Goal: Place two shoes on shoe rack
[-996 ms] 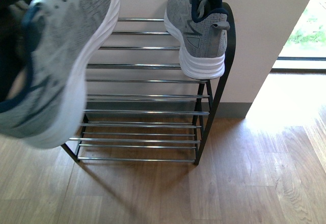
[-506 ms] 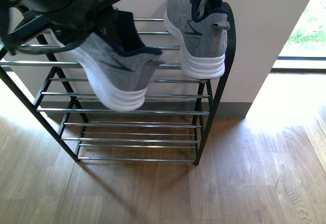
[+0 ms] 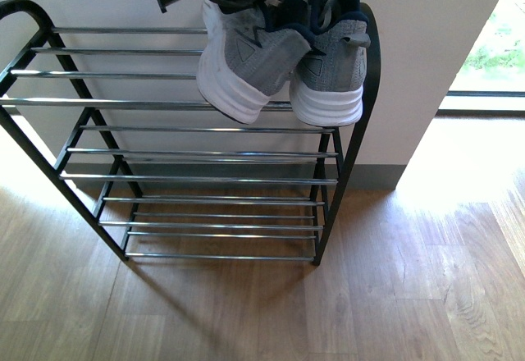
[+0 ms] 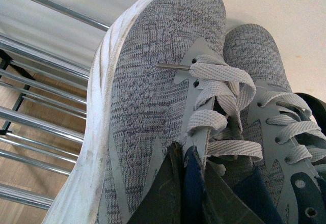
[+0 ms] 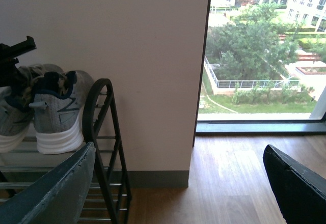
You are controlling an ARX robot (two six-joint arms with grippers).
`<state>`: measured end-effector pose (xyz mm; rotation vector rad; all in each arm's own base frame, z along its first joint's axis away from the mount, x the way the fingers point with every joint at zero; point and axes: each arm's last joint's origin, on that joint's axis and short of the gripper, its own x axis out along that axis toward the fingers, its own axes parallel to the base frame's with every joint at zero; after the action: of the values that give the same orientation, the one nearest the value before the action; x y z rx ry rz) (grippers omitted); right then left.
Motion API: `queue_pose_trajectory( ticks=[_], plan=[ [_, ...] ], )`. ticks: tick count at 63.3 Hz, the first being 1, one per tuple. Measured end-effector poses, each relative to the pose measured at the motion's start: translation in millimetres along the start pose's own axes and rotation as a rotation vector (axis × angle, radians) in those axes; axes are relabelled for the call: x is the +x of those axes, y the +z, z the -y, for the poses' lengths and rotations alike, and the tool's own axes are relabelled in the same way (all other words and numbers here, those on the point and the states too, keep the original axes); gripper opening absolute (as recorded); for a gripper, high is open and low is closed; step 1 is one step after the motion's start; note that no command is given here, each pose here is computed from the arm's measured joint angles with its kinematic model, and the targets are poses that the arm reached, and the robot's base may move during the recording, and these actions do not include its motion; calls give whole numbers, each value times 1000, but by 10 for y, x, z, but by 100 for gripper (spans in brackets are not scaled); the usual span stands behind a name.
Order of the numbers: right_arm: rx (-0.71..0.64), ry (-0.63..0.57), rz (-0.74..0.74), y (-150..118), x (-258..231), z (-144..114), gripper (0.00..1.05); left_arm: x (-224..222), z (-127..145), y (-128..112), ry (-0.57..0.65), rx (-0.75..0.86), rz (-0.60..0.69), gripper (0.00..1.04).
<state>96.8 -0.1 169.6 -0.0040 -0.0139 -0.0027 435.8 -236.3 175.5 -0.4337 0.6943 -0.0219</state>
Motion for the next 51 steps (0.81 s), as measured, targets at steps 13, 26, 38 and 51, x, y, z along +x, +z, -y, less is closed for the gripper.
queue_pose_trajectory(
  ticks=[13, 26, 38, 51],
  plan=[
    [0, 0, 0, 0, 0, 0, 96, -53, -104, -60, -12, 0, -7, 2],
    [0, 0, 0, 0, 0, 0, 96, -139, -272, -82, 12, 14, -7, 2],
    [0, 0, 0, 0, 0, 0, 96, -151, -326, -44, 4, 41, -12, 2],
    [0, 0, 0, 0, 0, 0, 96, -157, -319, -33, -16, 94, -18, 2]
  ],
)
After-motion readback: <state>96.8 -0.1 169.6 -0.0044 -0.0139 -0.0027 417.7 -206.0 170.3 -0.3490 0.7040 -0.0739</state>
